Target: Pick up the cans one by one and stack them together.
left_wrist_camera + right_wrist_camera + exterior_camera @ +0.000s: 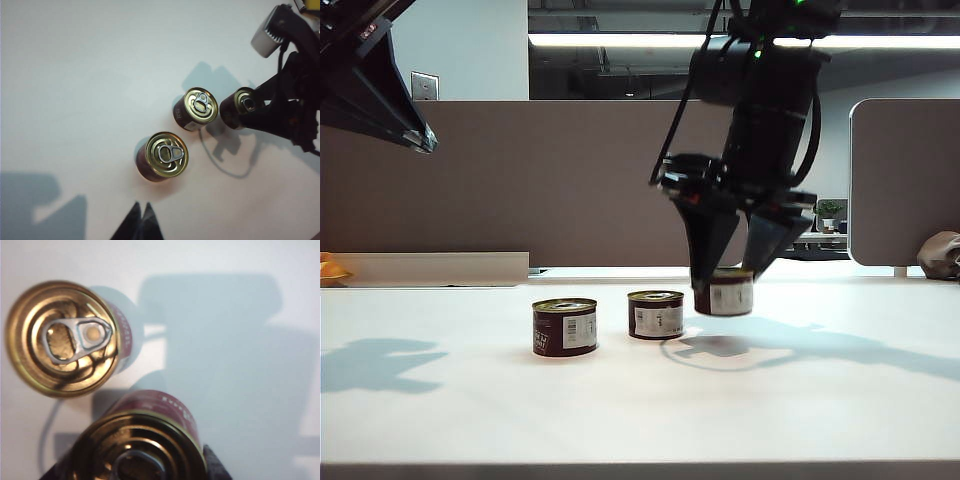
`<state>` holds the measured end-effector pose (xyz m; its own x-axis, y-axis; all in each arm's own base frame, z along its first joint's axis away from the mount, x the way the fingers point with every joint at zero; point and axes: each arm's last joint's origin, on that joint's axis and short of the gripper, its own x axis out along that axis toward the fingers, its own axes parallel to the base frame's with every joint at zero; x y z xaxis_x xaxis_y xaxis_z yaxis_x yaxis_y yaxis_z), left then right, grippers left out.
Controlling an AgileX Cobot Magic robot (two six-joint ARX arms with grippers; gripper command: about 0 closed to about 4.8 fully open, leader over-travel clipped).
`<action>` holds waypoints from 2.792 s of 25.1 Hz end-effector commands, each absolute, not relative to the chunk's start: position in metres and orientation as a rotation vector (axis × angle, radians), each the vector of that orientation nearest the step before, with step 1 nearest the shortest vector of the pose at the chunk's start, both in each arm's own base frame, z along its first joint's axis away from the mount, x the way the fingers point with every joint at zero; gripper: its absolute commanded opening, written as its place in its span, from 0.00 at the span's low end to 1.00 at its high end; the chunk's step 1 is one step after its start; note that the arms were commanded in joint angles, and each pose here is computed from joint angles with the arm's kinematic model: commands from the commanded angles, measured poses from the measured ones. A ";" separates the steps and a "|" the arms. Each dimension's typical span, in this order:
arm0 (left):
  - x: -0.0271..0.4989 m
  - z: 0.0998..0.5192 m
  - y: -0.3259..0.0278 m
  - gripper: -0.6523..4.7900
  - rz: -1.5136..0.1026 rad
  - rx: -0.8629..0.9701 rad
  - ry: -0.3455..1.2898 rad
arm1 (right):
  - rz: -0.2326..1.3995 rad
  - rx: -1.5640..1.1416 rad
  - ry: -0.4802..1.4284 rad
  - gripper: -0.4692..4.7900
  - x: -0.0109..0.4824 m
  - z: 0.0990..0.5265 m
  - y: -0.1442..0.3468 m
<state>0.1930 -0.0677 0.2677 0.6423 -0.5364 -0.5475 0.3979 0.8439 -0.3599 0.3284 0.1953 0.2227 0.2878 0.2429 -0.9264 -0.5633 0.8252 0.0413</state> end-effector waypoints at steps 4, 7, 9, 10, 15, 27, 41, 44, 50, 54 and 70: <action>0.193 0.271 -0.068 0.11 -0.543 -0.212 0.665 | 0.574 -0.306 1.090 0.37 0.327 0.255 0.198; 0.193 0.271 -0.068 0.11 -0.542 -0.217 0.663 | 0.589 -0.293 1.010 0.37 0.332 0.274 0.205; 0.193 0.271 -0.068 0.11 -0.543 -0.217 0.663 | 0.591 -0.288 0.986 0.37 0.336 0.279 0.207; 0.193 0.272 -0.068 0.11 -0.543 -0.217 0.662 | 0.592 -0.287 0.983 0.37 0.338 0.279 0.208; 0.193 0.271 -0.068 0.11 -0.542 -0.217 0.665 | 0.623 -0.260 1.013 0.37 0.342 0.268 0.212; 0.193 0.271 -0.068 0.11 -0.542 -0.215 0.664 | 0.663 -0.241 1.053 0.37 0.346 0.246 0.227; 0.193 0.271 -0.068 0.11 -0.540 -0.212 0.662 | 0.692 -0.207 1.055 0.52 0.348 0.241 0.233; 0.193 0.271 -0.068 0.11 -0.540 -0.212 0.662 | 0.694 -0.207 1.050 0.56 0.348 0.241 0.233; 0.193 0.271 -0.068 0.11 -0.540 -0.213 0.664 | 0.672 -0.220 1.054 0.56 0.348 0.240 0.232; 0.193 0.271 -0.068 0.11 -0.540 -0.213 0.665 | 0.660 -0.232 1.085 0.61 0.347 0.237 0.232; 0.193 0.271 -0.068 0.11 -0.541 -0.213 0.669 | 0.633 -0.250 1.095 0.82 0.348 0.234 0.231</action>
<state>0.1927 -0.0677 0.2689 0.6479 -0.5380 -0.5392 0.3998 0.8427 -0.3605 0.3474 0.2300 0.2301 0.2928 0.3463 -0.8913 -0.5890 0.7996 0.1172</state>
